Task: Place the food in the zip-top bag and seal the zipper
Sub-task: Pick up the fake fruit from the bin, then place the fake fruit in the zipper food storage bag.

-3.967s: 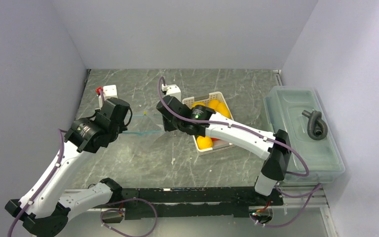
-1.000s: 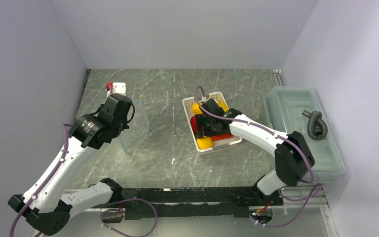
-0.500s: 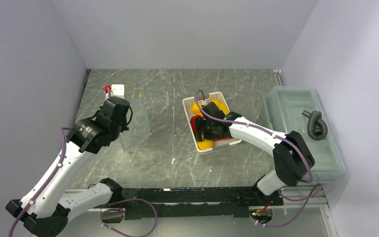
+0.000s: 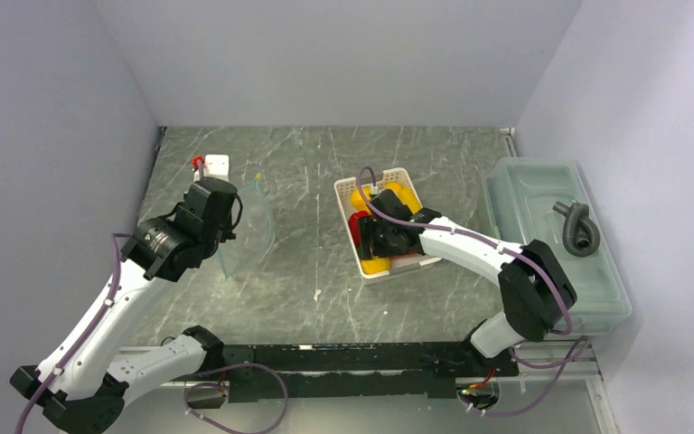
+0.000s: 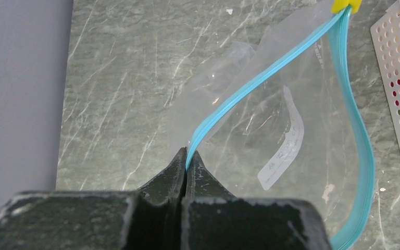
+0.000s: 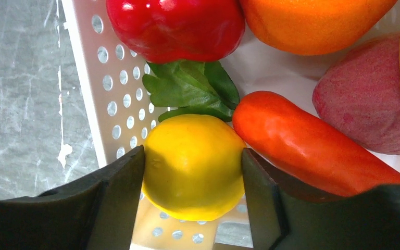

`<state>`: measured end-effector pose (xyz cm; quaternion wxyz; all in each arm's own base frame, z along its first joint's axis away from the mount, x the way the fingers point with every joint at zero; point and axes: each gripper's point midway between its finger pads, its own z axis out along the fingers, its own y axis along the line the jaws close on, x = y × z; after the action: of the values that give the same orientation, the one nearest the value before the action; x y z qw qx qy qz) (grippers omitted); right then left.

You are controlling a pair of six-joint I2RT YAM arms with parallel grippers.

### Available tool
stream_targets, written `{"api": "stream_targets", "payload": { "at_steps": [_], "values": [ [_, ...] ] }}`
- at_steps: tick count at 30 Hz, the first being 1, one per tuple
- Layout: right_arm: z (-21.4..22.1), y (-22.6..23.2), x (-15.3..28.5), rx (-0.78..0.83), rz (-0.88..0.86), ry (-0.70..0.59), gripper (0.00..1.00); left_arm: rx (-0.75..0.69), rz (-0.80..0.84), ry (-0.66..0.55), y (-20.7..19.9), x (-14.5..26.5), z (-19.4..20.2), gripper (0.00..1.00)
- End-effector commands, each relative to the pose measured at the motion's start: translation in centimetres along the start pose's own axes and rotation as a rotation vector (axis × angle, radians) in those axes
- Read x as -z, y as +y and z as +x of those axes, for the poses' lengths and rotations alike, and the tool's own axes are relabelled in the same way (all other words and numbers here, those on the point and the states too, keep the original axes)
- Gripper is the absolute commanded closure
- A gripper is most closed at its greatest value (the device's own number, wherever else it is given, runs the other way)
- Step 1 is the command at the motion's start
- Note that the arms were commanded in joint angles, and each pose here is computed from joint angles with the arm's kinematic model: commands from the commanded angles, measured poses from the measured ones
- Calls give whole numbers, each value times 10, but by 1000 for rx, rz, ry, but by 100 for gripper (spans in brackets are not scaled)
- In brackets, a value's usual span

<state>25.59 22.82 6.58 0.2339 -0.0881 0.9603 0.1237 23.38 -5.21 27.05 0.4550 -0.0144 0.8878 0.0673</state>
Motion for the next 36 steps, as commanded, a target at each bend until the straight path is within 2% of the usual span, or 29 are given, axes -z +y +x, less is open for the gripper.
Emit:
{"api": "stream_targets", "payload": {
  "at_steps": [1,5,11,16,25,32,36],
  "values": [
    [24,-18,0,16,72,68,43,23,22,-28,-3,4,-11,100],
    [17,-19,10,10,77,38,67,20,24,-23,-5,2,-10,100],
    [1,-18,30,-2,84,-25,84,21,25,-21,-4,2,-7,100],
    [-16,-16,51,-13,81,-92,88,21,27,-25,-2,5,-6,100],
    [-42,-13,92,-28,65,-199,89,8,40,-12,-5,2,-4,100],
    [-64,16,131,-32,-58,-287,89,-13,63,8,-12,1,-3,100],
    [-75,47,151,-11,-161,-335,89,-12,72,8,-13,1,-2,100]
  ]
}}
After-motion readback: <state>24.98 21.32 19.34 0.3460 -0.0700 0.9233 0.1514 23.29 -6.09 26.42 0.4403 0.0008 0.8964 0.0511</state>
